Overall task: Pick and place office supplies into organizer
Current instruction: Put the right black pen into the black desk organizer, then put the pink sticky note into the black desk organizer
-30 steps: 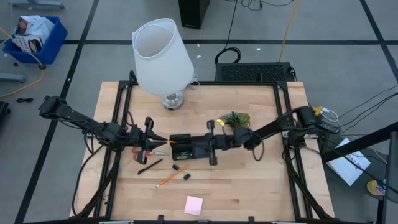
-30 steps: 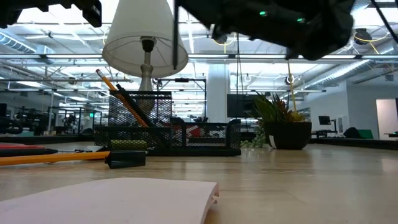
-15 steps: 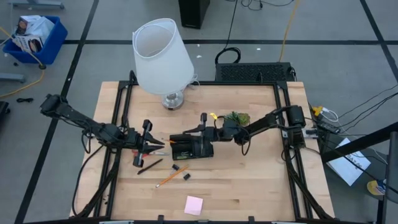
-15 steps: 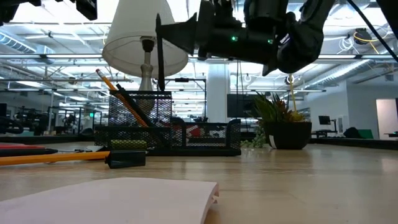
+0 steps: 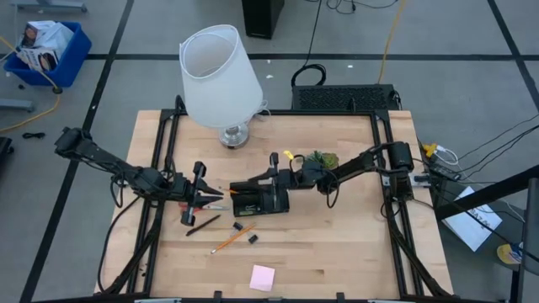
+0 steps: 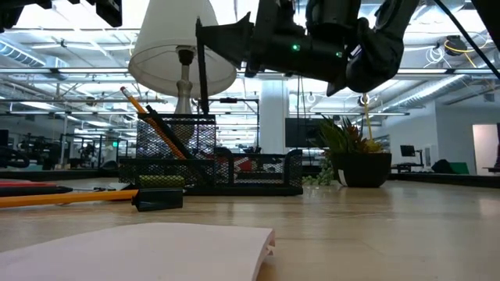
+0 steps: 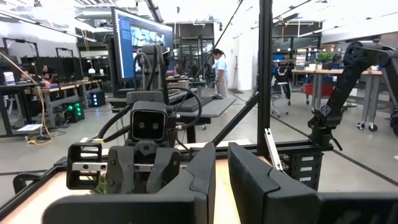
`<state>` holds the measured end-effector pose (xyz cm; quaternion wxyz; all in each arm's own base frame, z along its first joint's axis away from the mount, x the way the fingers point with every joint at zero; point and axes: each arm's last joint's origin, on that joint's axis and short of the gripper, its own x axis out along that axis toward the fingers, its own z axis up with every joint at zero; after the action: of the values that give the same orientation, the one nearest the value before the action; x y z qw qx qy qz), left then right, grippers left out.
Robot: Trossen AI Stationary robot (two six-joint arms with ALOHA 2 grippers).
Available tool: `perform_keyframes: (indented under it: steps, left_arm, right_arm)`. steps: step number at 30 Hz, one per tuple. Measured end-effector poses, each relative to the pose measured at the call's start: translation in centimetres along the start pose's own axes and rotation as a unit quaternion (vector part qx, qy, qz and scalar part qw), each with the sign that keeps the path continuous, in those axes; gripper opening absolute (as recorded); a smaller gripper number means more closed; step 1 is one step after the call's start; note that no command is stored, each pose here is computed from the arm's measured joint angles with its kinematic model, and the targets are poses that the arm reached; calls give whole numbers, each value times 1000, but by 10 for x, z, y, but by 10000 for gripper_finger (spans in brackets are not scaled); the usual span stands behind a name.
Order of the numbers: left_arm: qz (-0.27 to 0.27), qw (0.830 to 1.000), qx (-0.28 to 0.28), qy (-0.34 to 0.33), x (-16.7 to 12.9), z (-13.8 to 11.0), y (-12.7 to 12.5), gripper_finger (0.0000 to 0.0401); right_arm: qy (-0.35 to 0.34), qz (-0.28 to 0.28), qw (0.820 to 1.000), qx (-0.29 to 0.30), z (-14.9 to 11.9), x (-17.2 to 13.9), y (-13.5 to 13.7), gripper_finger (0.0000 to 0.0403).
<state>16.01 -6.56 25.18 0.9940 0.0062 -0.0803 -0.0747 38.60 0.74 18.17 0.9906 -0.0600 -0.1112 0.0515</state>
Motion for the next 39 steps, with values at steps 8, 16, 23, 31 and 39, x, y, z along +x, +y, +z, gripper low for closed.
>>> perform_keyframes:
  steps: [8,16,23,31,39]
  left_arm:
    - [0,1000,0,0,0,0,0,49]
    - [-1,1000,-6,10,0,-2,0,49]
    - [-1,1000,-2,23,1,-5,-1,49]
    - [-1,999,-20,38,1,-8,-1,49]
    - [1,999,-14,43,3,-10,-1,49]
  right_arm:
    - [3,-8,1000,25,-1,-1,-7,110]
    - [38,67,996,38,-5,-1,9,125]
    - [102,122,986,47,-14,-2,44,116]
    - [113,158,978,80,-12,-14,71,98]
    - [182,182,944,207,-19,-37,94,91]
